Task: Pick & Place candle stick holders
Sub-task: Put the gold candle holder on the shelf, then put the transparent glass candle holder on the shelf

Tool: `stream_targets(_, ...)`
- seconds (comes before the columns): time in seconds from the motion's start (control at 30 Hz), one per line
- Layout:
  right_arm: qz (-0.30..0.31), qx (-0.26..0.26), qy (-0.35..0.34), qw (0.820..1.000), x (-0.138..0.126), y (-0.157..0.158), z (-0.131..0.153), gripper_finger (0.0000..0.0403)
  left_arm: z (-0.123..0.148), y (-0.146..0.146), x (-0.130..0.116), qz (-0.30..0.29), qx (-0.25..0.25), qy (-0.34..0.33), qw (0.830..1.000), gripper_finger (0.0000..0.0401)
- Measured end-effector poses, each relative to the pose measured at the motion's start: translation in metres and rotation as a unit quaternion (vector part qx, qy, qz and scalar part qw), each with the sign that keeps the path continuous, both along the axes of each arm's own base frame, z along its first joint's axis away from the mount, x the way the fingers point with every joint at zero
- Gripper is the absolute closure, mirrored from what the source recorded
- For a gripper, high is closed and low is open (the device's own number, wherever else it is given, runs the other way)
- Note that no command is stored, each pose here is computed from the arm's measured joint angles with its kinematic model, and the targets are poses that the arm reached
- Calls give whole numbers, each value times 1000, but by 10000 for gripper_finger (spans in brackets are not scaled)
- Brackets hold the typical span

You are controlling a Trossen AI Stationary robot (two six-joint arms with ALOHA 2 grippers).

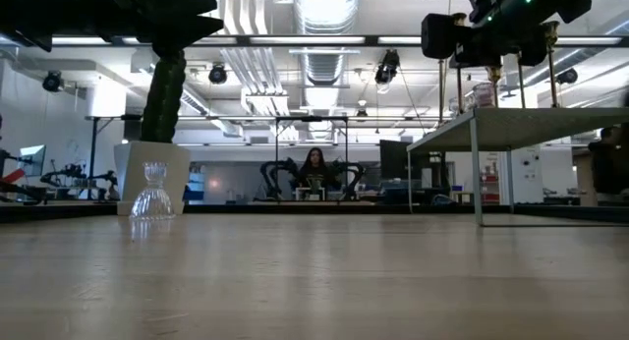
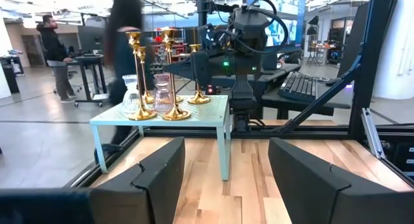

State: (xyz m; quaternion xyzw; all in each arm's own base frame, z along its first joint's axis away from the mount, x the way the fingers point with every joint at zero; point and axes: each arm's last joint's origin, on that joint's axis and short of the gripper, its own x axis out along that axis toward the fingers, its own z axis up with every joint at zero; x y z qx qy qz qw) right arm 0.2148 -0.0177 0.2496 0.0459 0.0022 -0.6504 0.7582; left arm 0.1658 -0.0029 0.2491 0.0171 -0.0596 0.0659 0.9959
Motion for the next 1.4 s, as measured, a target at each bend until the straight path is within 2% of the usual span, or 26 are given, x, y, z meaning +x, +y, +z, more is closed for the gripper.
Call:
stream_targets(0.4, 5, -1, 24, 1000, 2, 0, 5, 305, 0, 0, 0, 0, 0, 0, 1000, 172)
stream_targets(0.6, 1, -4, 32, 999, 1, 0, 5, 276, 0, 0, 0, 0, 0, 0, 1000, 172)
stream_targets(1.17, -5, -7, 23, 1000, -13, -1, 15, 263, 0, 0, 0, 0, 0, 0, 1000, 172)
stream_targets(1.4, 16, 5, 19, 1000, -13, 0, 16, 252, 0, 0, 0, 0, 0, 0, 1000, 172)
